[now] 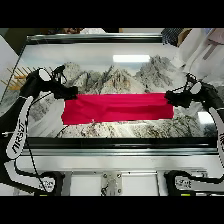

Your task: Fold the clothes and pants, and hang the long-sleeved shirts on hangers.

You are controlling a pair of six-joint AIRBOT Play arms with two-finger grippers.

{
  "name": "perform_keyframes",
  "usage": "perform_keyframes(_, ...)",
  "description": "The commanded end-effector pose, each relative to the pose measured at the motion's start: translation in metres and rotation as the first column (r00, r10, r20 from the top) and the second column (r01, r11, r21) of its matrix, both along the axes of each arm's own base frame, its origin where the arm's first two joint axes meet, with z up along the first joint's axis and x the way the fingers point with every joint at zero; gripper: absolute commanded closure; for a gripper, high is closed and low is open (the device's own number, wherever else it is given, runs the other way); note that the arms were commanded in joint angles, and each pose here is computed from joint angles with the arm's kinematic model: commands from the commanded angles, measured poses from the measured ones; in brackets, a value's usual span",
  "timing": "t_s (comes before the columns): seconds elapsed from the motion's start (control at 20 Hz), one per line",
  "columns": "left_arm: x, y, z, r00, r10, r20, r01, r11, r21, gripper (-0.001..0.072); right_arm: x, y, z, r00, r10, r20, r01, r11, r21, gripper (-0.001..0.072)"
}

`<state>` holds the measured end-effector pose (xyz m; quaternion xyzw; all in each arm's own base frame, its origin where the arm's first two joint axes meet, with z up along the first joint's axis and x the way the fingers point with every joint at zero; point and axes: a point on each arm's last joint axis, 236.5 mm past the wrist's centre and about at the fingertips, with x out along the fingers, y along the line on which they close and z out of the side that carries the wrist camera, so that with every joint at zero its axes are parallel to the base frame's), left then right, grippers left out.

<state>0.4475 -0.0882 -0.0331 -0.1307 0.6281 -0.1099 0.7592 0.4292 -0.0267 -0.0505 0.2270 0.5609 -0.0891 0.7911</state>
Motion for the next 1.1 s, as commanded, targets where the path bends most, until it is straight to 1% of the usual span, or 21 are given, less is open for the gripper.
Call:
perform_keyframes(0.0, 0.006, 0.005, -0.006, 1.0, 0.017, -0.009, -0.017, 1.0, 0.0, 0.0699, 0.013, -0.003, -0.003, 0.999, -0.034, 0.038, 0.034, 0.999, -0.001, 0.0696)
perform_keyframes(0.05, 0.006, 0.005, -0.006, 1.0, 0.017, -0.009, -0.017, 1.0, 0.0, 0.0699, 0.017, -0.002, -0.001, 0.998, -0.039, 0.056, 0.039, 0.999, 0.004, 0.0686)
perform_keyframes(0.1, 0.007, 0.005, -0.006, 1.0, 0.017, -0.008, -0.017, 1.0, -0.002, 0.0659, 0.021, 0.001, 0.001, 0.996, -0.05, 0.072, 0.048, 0.999, 0.022, 0.067)
perform_keyframes(0.15, 0.008, 0.003, -0.005, 1.0, 0.02, -0.004, -0.021, 1.0, -0.011, 0.0365, 0.025, 0.006, 0.004, 0.994, -0.057, 0.089, 0.053, 0.997, 0.051, 0.0441)
perform_keyframes(0.2, 0.01, 0.001, -0.001, 1.0, 0.024, 0.003, -0.023, 1.0, -0.021, 0.0123, 0.029, 0.012, 0.009, 0.994, -0.027, 0.109, 0.019, 0.997, 0.069, 0.0152)
perform_keyframes(0.25, 0.013, -0.002, 0.005, 1.0, 0.028, 0.012, -0.028, 0.999, -0.039, 0.0127, 0.033, 0.017, 0.017, 0.991, 0.017, 0.133, -0.028, 0.996, 0.084, 0.0055)
perform_keyframes(0.35, 0.017, -0.005, 0.024, 0.999, 0.017, 0.032, -0.015, 0.999, -0.05, 0.0127, 0.033, 0.01, 0.033, 0.986, 0.07, 0.149, -0.086, 0.991, 0.104, 0.0055)
perform_keyframes(0.45, 0.018, -0.013, 0.046, 0.998, -0.001, 0.062, 0.005, 0.998, -0.066, 0.0128, 0.021, -0.021, 0.034, 0.989, 0.086, 0.118, -0.098, 0.99, 0.101, 0.0057)
perform_keyframes(0.5, 0.017, -0.019, 0.053, 0.997, -0.013, 0.078, 0.018, 0.998, -0.068, 0.0229, 0.012, -0.039, 0.027, 0.993, 0.083, 0.088, -0.093, 0.99, 0.109, 0.0057)
perform_keyframes(0.6, 0.012, -0.037, 0.06, 0.994, -0.052, 0.092, 0.058, 0.996, -0.068, 0.0612, -0.013, -0.067, 0.003, 0.997, 0.074, 0.004, -0.073, 0.982, 0.173, 0.0057)
perform_keyframes(0.65, 0.01, -0.047, 0.06, 0.993, -0.072, 0.095, 0.079, 0.995, -0.068, 0.0692, -0.021, -0.074, -0.009, 0.998, 0.067, -0.021, -0.061, 0.973, 0.224, 0.0057)
perform_keyframes(0.8, 0.0, -0.087, 0.055, 0.984, -0.152, 0.095, 0.159, 0.985, -0.067, 0.0698, -0.021, -0.08, -0.034, 0.999, 0.035, -0.005, -0.031, 0.925, 0.378, 0.0058)
perform_keyframes(0.95, -0.007, -0.12, 0.048, 0.972, -0.213, 0.102, 0.221, 0.973, -0.067, 0.0699, -0.009, -0.064, -0.049, 0.999, 0.041, 0.034, -0.052, 0.881, 0.47, 0.0059)
perform_keyframes(1.0, -0.009, -0.13, 0.045, 0.968, -0.23, 0.105, 0.237, 0.969, -0.067, 0.0699, -0.003, -0.053, -0.053, 0.997, 0.052, 0.05, -0.07, 0.867, 0.494, 0.0108)
perform_keyframes(1.05, -0.011, -0.138, 0.042, 0.964, -0.243, 0.104, 0.251, 0.966, -0.067, 0.0698, 0.001, -0.044, -0.055, 0.996, 0.073, 0.06, -0.093, 0.856, 0.509, 0.0191)
